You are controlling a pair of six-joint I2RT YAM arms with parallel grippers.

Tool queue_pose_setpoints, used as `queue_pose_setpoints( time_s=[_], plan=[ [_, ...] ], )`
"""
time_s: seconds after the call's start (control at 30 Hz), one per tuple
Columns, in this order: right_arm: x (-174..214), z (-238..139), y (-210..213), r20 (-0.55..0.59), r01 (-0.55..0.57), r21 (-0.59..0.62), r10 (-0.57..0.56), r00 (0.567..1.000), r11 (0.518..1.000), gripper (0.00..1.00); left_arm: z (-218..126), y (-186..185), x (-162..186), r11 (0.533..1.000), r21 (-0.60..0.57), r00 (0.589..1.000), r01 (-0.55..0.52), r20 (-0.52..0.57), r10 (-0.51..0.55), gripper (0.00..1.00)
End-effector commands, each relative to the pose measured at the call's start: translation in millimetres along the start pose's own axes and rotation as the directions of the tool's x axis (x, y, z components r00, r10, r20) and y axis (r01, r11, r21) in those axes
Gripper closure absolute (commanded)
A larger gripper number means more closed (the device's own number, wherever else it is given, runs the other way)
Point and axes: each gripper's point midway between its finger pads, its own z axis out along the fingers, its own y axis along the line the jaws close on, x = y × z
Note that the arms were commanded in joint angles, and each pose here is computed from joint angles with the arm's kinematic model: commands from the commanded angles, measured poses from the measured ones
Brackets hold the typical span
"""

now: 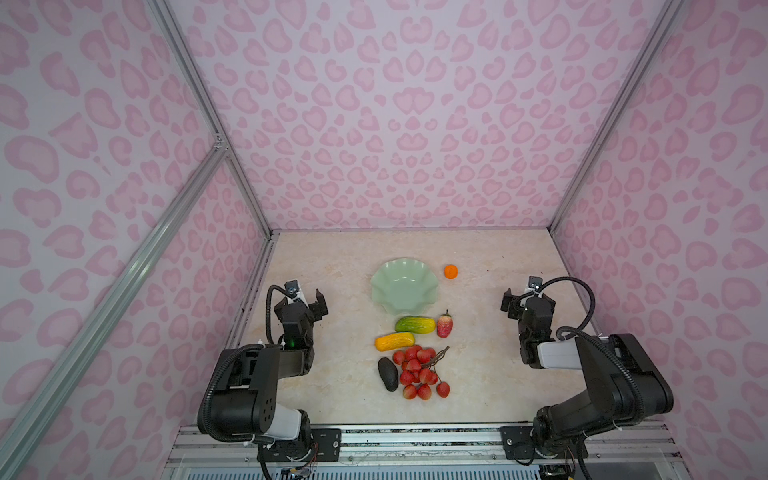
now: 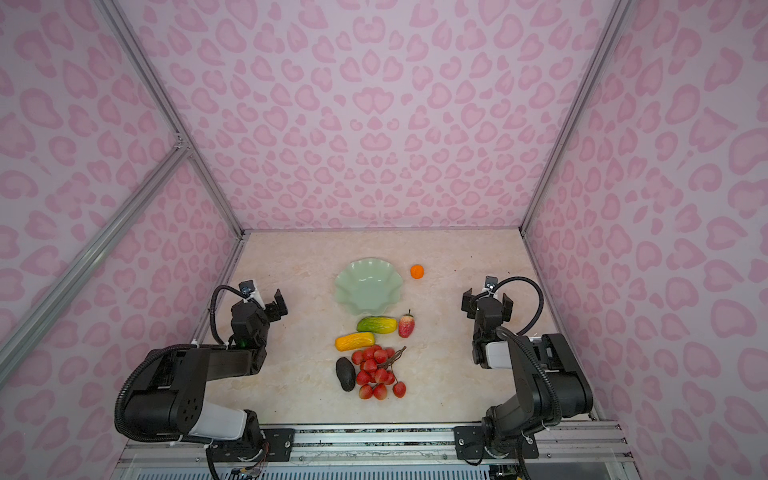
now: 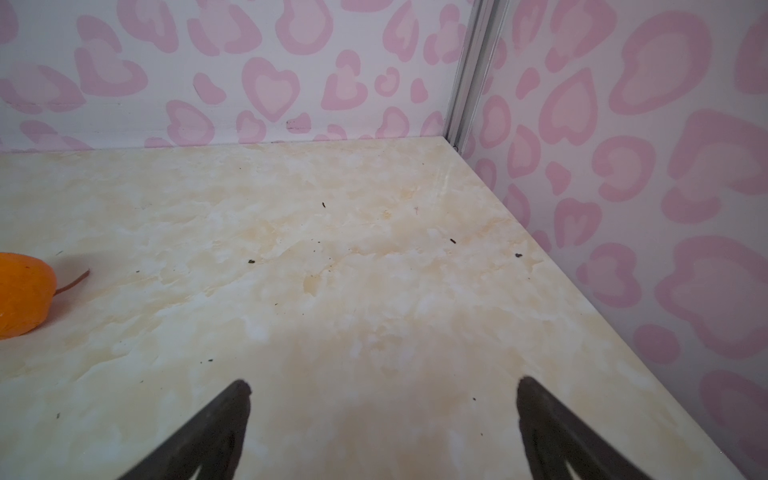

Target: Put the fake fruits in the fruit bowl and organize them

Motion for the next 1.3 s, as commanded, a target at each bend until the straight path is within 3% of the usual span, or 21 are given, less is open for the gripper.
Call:
queue_pose_setpoints(
  time_s=[0.0,0.13,0.23,0.33,0.4,0.5,0.57,0.7,0.87,1.1,1.27],
  plan=[
    [-3.9,-1.1,-1.3,0.019,-0.01,0.006,0.01,1.0,1.0,0.01,-0.8,-1.0,-9.3,1.0,0.006,0.999,0.002,0.037,-0.002,0.03],
    [-15.8,-3.9,-7.2,0.047,-0.012,0.06,0.009,0.999,0.998,0.01,-3.0,1.8,-22.4,1.0,-0.018,0.999,0.004,0.033,-0.003,0.02],
    [-37.0,-6.7,-15.7,-0.091,0.014,0.187,0.004,0.996,0.982,0.01,-14.6,2.1,-47.7,0.999,-0.041,0.999,-0.002,0.04,0.003,0.01],
    [-55.5,-10.4,-30.2,-0.124,-0.167,0.323,0.217,0.968,0.931,0.01,-29.5,5.6,-83.5,0.987,-0.05,0.987,0.15,0.073,-0.146,0.03],
    [-53.4,-1.7,-9.8,-0.255,-0.153,0.193,0.2,0.946,0.969,0.01,-38.2,6.1,-105.5,0.968,-0.043,0.967,0.247,0.076,-0.243,0.03],
    [-52.3,2.1,31.0,-0.328,-0.183,-0.008,0.17,0.929,0.983,0.04,-48.3,17.9,-129.5,0.912,-0.099,0.917,0.398,0.082,-0.392,0.03],
    [-60.4,-1.2,62.8,-0.335,-0.19,-0.163,0.127,0.934,0.968,0.06,-52.2,15.4,-136.2,0.923,-0.093,0.927,0.374,0.038,-0.372,0.03],
    [-78.5,-5.8,112.6,-0.372,-0.243,-0.325,0.113,0.921,0.914,0.07,-61.9,3.0,-145.8,0.968,-0.03,0.968,0.248,-0.029,-0.249,0.03],
    [-69.3,13.6,147.0,-0.466,-0.231,-0.342,0.049,0.883,0.911,0.07,-77.4,-21.6,-137.3,0.979,0.134,0.986,0.155,-0.077,-0.146,0.01],
    [-32.9,56.1,198.6,-0.586,-0.165,-0.34,-0.072,0.807,0.926,0.16,-89.0,-4.1,-149.7,0.983,0.062,0.985,0.173,-0.013,-0.172,0.02],
    [-12.4,79.1,228.7,-0.623,-0.153,-0.346,-0.104,0.776,0.926,0.23,-96.8,1.1,-153.9,0.984,0.052,0.985,0.169,0.022,-0.171,0.03]
  ],
)
